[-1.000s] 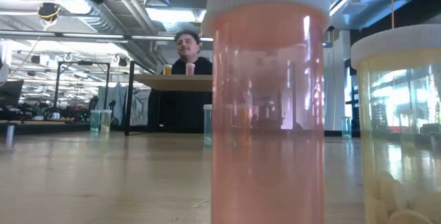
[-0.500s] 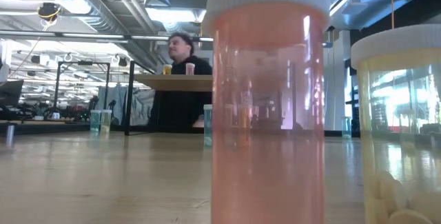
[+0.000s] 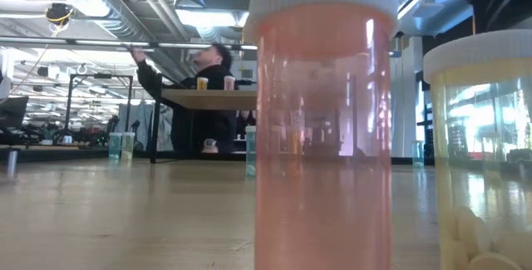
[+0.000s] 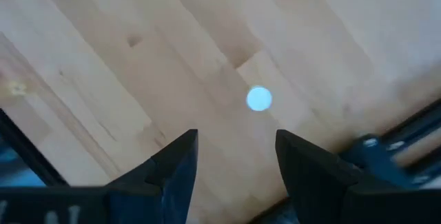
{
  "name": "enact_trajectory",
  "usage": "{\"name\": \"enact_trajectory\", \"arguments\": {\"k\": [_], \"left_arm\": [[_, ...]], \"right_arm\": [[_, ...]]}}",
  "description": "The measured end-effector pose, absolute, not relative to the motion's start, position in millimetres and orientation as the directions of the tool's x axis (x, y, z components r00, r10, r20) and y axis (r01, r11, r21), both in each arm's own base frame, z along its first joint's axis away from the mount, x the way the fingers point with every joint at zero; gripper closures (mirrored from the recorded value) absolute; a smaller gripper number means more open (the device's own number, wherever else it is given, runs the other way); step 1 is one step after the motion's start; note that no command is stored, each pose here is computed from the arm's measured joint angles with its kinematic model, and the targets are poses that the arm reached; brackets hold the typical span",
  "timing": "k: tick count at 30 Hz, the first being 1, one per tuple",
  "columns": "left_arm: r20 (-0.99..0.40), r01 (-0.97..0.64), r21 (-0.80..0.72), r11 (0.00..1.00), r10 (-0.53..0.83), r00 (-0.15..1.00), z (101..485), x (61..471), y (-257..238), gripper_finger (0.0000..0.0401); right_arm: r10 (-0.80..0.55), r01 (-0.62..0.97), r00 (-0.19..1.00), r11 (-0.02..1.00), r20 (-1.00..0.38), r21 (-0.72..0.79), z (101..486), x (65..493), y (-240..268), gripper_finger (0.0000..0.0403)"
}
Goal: Pick and place medicine bottles onto shelf by color
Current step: Put the middle right yellow pill bottle on the shelf
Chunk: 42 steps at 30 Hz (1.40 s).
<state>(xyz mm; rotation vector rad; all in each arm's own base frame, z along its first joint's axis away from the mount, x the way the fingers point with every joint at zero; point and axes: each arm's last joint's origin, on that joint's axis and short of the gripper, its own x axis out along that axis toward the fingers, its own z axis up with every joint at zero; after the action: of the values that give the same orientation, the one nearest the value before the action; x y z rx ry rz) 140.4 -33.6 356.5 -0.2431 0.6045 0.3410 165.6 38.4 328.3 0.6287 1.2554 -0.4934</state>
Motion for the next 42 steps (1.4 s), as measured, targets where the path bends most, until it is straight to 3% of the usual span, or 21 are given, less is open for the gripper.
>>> {"name": "enact_trajectory", "arguments": {"k": [4,7,15,29,36,42], "left_arm": [[-0.591,-0.382,-0.124,0.916,0.241,0.770,356.5,140.5,-33.6,0.0219],[-0.588,-0.382,-0.129,0.915,0.240,0.773,356.9,140.8,-33.6,0.0219],[-0.573,-0.380,-0.143,0.914,0.236,0.785,358.4,142.2,-34.0,0.0219],[-0.567,-0.378,-0.149,0.914,0.234,0.790,359.1,142.6,-34.2,0.0218],[-0.567,-0.378,-0.149,0.914,0.234,0.790,359.0,142.7,-34.2,0.0218],[-0.567,-0.378,-0.149,0.914,0.234,0.790,359.1,142.7,-34.2,0.0218]], "right_arm": [[-0.046,0.802,0.194,0.582,-0.980,0.132,301.8,161.1,33.0,0.0205],[-0.052,0.848,0.121,0.525,-0.991,0.076,280.8,160.6,32.4,0.0205],[0.005,0.864,0.058,0.501,-0.998,0.053,245.1,175.5,31.8,0.0205],[-0.002,0.875,0.070,0.481,-0.998,0.060,241.0,181.0,17.9,0.0205],[0.056,0.869,0.112,0.479,-0.992,0.125,210.7,182.5,19.4,0.0205],[0.047,0.874,0.081,0.477,-0.996,0.094,200.5,177.5,18.8,0.0205]]}}
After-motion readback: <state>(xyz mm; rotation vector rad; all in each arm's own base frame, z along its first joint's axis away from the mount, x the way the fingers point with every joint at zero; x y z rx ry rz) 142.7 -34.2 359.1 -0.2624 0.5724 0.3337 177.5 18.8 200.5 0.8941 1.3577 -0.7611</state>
